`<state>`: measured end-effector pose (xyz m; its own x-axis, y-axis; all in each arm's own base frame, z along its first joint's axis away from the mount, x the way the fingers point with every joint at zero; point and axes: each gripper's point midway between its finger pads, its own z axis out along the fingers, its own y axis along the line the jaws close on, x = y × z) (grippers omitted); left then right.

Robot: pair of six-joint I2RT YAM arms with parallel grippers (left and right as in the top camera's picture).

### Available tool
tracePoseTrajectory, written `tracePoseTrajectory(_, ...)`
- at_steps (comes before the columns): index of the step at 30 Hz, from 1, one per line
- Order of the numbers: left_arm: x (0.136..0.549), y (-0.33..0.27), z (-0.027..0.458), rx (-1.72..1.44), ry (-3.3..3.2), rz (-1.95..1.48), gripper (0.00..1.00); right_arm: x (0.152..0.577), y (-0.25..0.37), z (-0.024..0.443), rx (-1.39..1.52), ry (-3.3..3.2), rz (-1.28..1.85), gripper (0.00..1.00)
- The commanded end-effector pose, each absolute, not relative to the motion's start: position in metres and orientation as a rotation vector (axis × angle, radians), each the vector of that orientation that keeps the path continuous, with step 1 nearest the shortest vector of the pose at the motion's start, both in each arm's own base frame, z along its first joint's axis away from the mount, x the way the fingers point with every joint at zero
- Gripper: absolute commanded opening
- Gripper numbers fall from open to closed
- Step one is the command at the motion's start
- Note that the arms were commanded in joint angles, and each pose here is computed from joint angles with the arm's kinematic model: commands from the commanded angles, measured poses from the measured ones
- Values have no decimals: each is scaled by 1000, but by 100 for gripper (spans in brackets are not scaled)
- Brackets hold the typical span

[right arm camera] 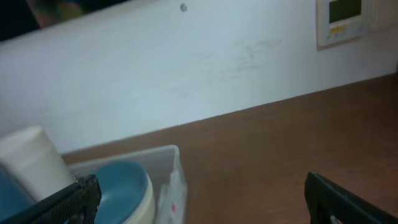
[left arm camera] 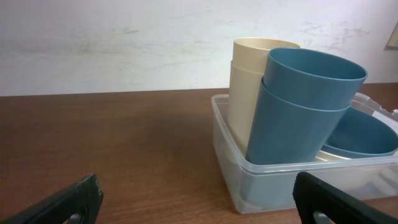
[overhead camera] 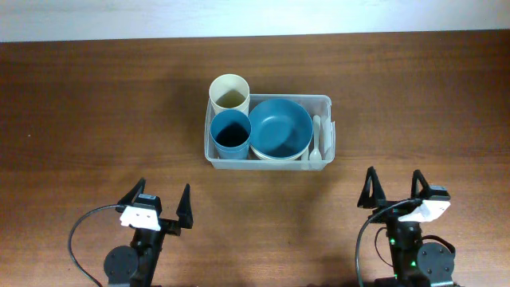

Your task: Pack container

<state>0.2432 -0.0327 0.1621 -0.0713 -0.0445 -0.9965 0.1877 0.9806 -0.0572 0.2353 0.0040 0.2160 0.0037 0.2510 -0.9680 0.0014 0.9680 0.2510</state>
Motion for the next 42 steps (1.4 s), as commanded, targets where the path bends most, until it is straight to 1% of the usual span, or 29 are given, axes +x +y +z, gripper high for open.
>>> tracePoseTrajectory(1,243,-32,161,124,1629,-174,100,237,9,204,100,1573,133,99)
tracePoseTrajectory(9,243,-32,161,124,1629,-174,100,244,9,181,96,1580,133,99)
tracePoseTrajectory(14,243,-32,161,124,1629,-174,100,246,4,157,103,1641,103,99)
tracePoseTrajectory(19,243,-32,161,124,1629,-174,100,246,2,156,46,1647,38,99)
tracePoseTrajectory(42,243,-32,161,124,1629,-174,100,246,-3,156,65,1645,19,99)
